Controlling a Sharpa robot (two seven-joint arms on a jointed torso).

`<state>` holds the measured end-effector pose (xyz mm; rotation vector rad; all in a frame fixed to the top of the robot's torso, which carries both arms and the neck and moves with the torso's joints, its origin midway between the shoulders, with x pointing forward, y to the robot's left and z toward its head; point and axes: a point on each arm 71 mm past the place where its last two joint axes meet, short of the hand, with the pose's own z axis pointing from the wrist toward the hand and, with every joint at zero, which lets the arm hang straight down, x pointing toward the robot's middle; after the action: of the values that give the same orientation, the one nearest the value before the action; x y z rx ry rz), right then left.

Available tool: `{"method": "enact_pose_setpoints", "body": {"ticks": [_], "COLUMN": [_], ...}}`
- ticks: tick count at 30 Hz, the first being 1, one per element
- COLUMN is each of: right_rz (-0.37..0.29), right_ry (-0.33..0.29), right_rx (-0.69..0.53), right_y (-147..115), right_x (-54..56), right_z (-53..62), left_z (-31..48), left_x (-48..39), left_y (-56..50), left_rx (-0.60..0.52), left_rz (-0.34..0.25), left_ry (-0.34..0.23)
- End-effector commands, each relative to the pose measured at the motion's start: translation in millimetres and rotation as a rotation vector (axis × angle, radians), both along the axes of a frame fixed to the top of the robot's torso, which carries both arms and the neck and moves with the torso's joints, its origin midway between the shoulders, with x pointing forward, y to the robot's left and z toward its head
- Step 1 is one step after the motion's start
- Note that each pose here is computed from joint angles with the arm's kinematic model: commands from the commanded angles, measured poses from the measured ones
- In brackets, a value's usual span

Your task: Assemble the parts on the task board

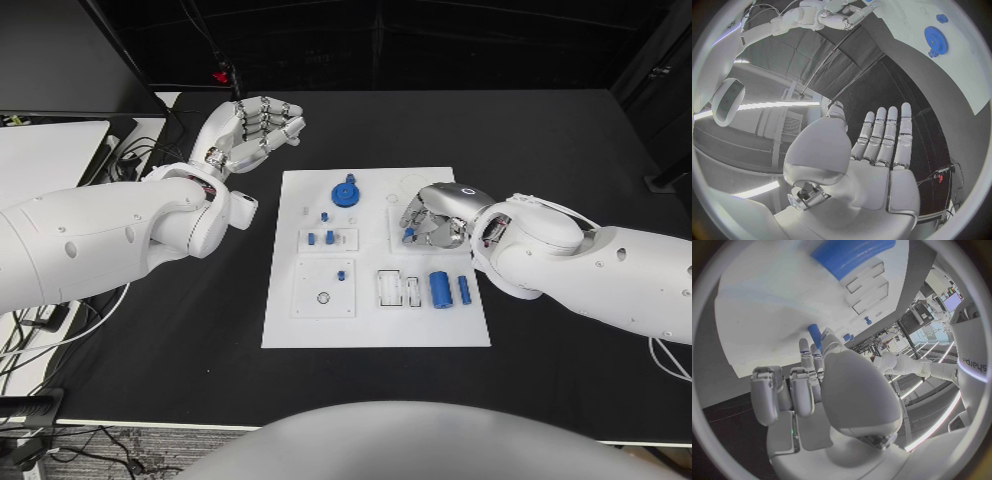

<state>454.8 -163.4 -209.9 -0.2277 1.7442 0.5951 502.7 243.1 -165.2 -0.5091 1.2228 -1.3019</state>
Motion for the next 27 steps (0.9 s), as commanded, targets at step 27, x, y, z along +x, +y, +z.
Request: {"method": "enact_pose_setpoints", "body": {"ticks": [27], "right_rz": [0.016], "right_ry": [0.004], "right_rx": [-0.001], "right_y": [2.2], "right_x": [-0.8], "right_z": [-1.0], "left_z": [1.6], "left_x": [0.4], "left_y": [-1.3], "left_rx": [-0.007], "left_rz": [-0.009], "left_ry": [-0.009]}}
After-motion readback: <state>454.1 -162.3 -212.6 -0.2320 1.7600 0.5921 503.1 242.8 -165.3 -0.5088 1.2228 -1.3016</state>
